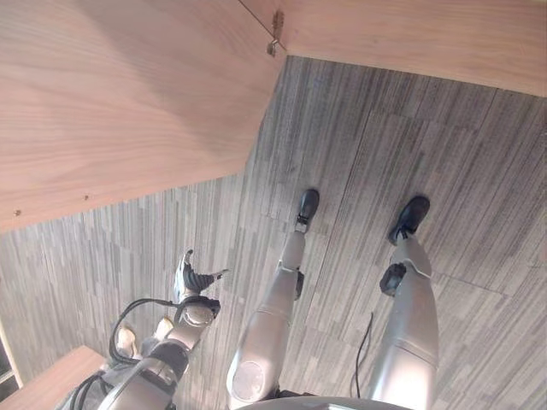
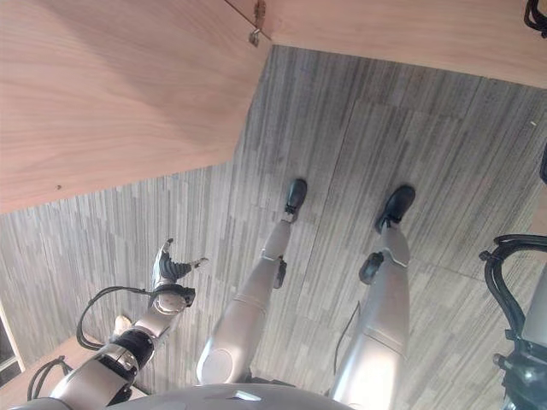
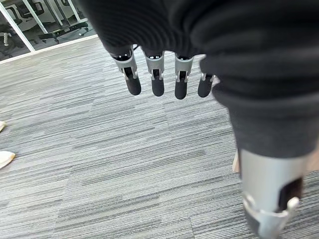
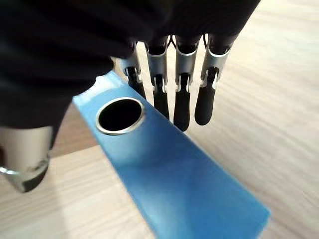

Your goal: Put the empty folder in the office cabinet

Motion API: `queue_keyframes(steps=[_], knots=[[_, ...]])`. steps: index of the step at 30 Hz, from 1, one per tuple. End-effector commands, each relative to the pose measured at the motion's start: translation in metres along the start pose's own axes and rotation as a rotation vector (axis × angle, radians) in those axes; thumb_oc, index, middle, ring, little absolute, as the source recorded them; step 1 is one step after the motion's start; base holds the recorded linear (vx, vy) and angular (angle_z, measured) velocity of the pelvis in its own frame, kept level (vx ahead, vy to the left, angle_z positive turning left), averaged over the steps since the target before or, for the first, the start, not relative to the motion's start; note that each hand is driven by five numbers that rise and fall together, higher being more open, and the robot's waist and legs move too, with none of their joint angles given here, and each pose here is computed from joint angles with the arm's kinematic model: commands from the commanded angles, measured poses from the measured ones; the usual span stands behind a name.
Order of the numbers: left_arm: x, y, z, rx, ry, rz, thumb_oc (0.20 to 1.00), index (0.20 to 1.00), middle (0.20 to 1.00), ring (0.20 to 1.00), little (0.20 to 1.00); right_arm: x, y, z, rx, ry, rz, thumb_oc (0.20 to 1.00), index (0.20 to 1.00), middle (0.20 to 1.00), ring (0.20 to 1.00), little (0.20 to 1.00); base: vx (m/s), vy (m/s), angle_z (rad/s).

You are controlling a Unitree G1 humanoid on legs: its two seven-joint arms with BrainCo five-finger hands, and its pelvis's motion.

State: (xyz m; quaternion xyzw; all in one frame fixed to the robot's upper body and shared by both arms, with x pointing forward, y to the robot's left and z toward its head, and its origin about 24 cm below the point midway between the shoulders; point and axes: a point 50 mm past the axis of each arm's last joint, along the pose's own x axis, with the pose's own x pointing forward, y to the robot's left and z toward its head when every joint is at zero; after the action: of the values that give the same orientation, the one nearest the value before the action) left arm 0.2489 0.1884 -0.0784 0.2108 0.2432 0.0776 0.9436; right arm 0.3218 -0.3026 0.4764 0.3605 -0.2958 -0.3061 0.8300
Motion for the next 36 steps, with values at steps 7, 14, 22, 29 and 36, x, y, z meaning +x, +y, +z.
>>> queue_keyframes(steps=[7,14,22,29,36], knots=[[0.001,0.038,-0.028,0.080,0.107,0.093,1.000,1.000,1.000,1.000,1.000,0.003,-0.006,0.017,-0.050,-0.091,-0.011,1.000,1.000,1.000,1.000,1.000,0.00,0.000,0.00],[0.004,0.039,-0.023,0.065,0.096,0.098,1.000,1.000,1.000,1.000,1.000,0.004,-0.009,0.013,-0.063,-0.073,-0.039,1.000,1.000,1.000,1.000,1.000,0.00,0.000,0.00],[0.013,0.042,0.000,0.040,0.031,0.119,1.000,1.000,1.000,1.000,1.000,0.010,-0.034,0.003,-0.103,0.010,-0.191,1.000,1.000,1.000,1.000,1.000,0.00,0.000,0.00],[0.012,0.043,-0.004,0.023,0.046,0.117,1.000,1.000,1.000,1.000,1.000,0.004,-0.015,-0.005,-0.160,0.014,-0.089,1.000,1.000,1.000,1.000,1.000,0.00,-0.006,-0.03],[0.009,0.043,-0.010,0.022,0.055,0.114,1.000,1.000,1.000,1.000,1.000,0.003,-0.011,-0.001,-0.174,-0.010,-0.058,1.000,1.000,1.000,1.000,1.000,0.00,0.000,0.00]])
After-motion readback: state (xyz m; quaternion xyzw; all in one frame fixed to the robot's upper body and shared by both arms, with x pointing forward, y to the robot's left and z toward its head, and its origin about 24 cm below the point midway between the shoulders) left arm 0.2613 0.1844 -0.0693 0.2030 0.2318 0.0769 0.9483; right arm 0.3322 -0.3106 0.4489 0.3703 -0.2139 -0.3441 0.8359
